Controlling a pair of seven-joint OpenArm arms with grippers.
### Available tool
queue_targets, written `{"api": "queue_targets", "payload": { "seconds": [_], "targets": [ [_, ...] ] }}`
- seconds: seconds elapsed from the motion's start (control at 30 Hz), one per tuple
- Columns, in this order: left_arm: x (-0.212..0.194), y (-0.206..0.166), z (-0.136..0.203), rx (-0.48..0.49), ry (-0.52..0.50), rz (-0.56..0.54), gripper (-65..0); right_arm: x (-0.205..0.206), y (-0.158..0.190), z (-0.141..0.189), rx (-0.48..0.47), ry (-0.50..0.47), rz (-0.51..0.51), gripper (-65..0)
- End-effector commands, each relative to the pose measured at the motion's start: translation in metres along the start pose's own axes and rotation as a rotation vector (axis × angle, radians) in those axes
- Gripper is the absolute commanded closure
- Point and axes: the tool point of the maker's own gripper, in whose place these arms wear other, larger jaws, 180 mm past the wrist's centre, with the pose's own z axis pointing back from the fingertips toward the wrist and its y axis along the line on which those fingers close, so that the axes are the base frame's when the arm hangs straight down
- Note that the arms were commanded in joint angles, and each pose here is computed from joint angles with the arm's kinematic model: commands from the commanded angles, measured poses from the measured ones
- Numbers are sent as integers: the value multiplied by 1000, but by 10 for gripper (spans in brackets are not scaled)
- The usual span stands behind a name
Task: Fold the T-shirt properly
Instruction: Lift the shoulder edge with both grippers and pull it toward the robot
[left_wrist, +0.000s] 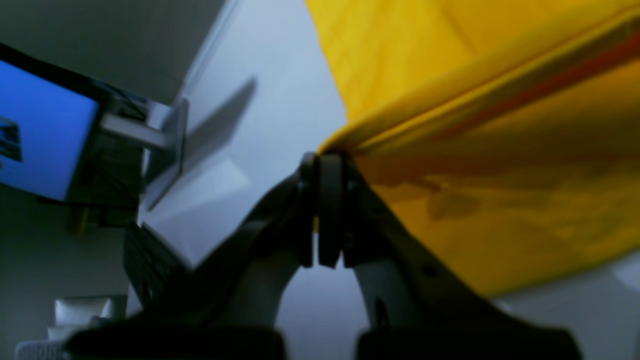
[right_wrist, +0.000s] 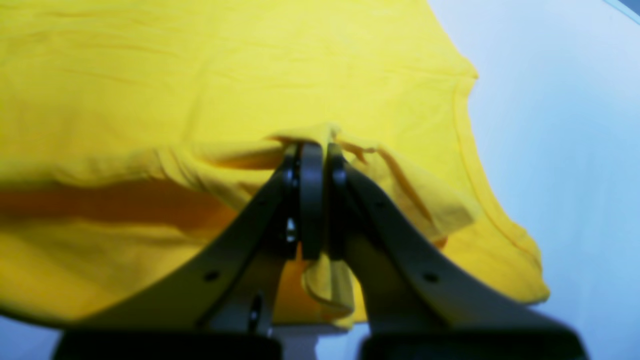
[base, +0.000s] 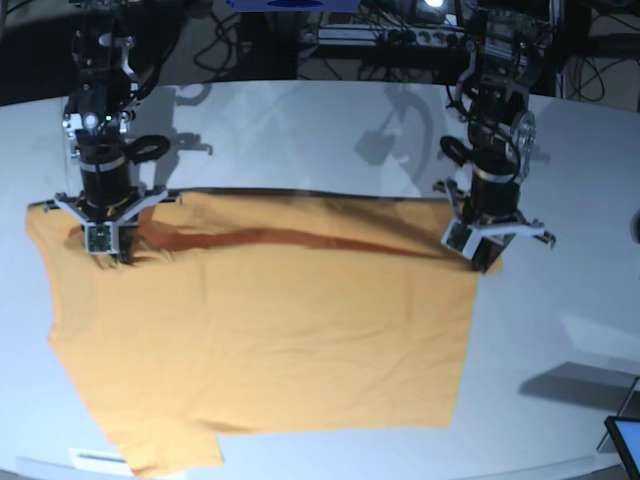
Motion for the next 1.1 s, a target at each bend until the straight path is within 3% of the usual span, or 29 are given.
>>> {"api": "queue_targets", "payload": {
  "seconds": [0.0, 0.43, 0.67, 0.7, 0.77, 0.9, 0.97, 1.07],
  "targets": [
    [9, 11, -3, 36, -32, -4, 0, 12, -2, -1, -7, -43, 4, -1],
    [16, 25, -48, 73, -19, 33, 0, 15, -4, -8, -14, -51, -3, -1],
    [-18, 3, -59, 20, 76, 31, 0, 13, -4, -13, -14, -41, -6, -7],
    [-20, 3, -59, 18, 79, 31, -29, 14, -4, -14, -15, -44, -6, -12],
    [-20, 2, -58, 20, 80, 31, -151, 14, -5, -15, -17, -41, -7, -54],
    [-14, 15, -56, 75, 63, 46, -396, 17, -6, -15, -22, -49, -8, -215],
    [-7, 20, -54, 92, 45, 50, -450, 17, -11, -14, -46, -52, -18, -235],
    [-3, 22, -51, 99, 32, 52, -464, 22, -16, -12, -75, -66, -29, -239]
  ]
}}
